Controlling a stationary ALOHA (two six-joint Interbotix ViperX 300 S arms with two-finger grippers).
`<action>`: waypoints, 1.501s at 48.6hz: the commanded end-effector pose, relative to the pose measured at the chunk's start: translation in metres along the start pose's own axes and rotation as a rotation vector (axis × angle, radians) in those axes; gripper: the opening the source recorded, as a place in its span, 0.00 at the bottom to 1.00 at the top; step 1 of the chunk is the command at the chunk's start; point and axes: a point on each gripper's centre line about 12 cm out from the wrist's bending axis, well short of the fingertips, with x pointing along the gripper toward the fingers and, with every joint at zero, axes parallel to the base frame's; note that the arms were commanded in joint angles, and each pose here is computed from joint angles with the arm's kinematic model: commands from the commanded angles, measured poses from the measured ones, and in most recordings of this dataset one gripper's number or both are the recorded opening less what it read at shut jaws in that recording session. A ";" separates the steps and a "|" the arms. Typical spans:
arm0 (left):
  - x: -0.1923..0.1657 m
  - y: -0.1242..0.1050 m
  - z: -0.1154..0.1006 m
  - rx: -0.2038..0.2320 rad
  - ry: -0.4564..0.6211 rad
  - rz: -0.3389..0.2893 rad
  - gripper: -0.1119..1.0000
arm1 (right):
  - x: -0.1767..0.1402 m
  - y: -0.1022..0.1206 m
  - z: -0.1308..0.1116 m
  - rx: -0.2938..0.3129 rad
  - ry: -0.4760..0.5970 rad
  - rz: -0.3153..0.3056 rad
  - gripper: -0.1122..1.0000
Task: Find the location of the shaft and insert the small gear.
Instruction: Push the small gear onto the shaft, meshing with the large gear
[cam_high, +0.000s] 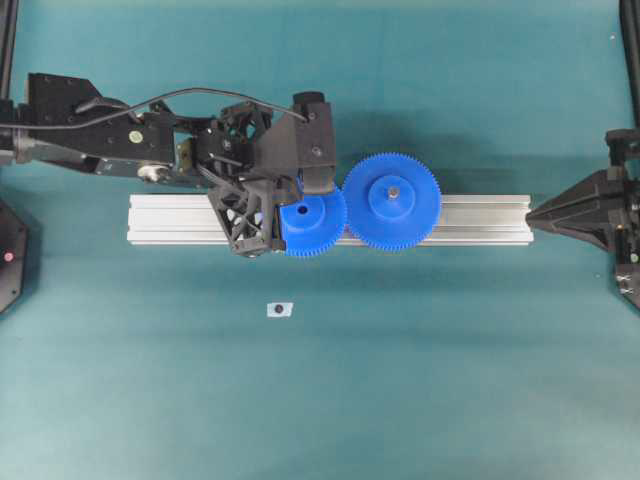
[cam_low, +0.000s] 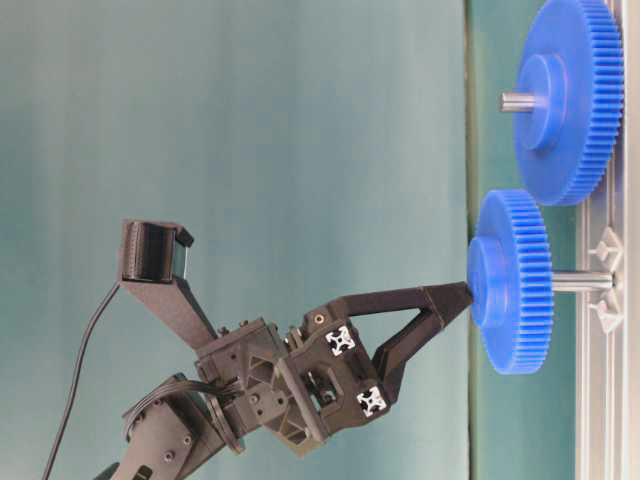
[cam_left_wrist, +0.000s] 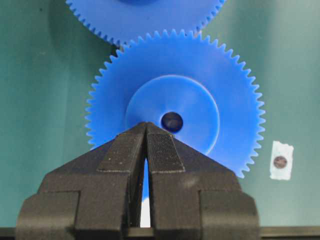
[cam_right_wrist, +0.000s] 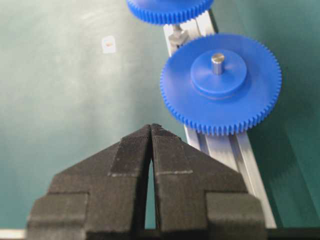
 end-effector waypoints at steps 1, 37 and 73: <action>-0.010 0.000 0.013 0.002 -0.044 0.002 0.11 | 0.000 0.000 0.004 0.010 -0.014 0.000 0.16; 0.014 -0.034 0.009 0.041 -0.035 -0.055 0.11 | -0.002 0.000 0.004 0.000 -0.028 0.001 0.16; -0.098 -0.032 0.046 0.035 -0.294 -0.060 0.11 | -0.003 0.000 0.005 0.003 -0.032 0.002 0.16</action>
